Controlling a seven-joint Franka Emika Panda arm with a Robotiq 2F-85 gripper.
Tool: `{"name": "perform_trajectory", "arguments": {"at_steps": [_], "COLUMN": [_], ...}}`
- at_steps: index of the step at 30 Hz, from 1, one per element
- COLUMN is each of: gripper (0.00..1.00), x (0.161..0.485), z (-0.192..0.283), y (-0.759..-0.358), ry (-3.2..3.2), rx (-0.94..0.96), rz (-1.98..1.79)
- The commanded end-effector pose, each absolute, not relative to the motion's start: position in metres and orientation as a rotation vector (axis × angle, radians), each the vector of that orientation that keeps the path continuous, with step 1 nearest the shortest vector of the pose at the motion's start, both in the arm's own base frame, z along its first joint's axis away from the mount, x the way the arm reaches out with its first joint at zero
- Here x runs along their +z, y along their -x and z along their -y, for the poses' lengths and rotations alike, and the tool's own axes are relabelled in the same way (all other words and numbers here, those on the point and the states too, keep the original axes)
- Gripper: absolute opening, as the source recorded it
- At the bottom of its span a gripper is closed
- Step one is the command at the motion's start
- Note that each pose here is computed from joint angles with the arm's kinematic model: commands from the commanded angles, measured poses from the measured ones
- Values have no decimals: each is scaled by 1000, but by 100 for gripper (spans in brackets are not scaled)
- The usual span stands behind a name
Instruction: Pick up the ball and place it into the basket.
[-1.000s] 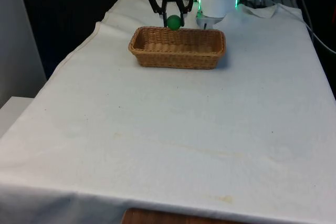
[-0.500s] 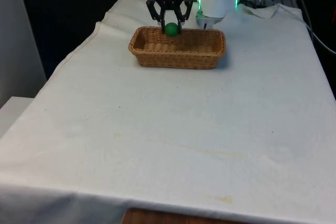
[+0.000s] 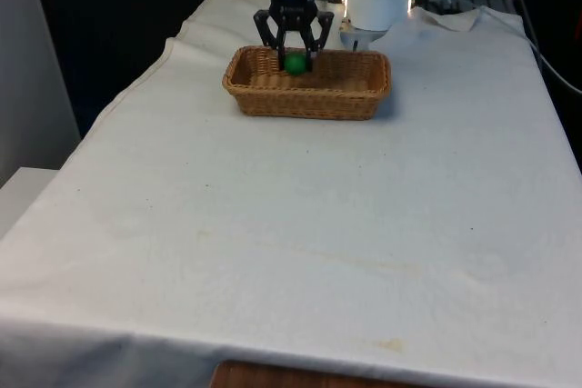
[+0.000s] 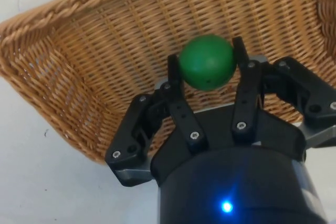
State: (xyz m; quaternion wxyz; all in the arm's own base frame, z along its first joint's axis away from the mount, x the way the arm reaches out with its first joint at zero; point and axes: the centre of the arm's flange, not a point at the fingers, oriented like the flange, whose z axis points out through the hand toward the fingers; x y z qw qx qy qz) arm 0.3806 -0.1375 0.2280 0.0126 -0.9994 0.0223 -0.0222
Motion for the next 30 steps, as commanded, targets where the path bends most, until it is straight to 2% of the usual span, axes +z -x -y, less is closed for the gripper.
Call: {"name": "perform_trajectory", "arguments": {"at_steps": [1, 30], "gripper": [3, 3], "x": [225, 197], "z": [134, 117], "y": [-377, -378], "ry": [3104, 3123], "rx": [-89, -24], "rz": [-80, -188]}}
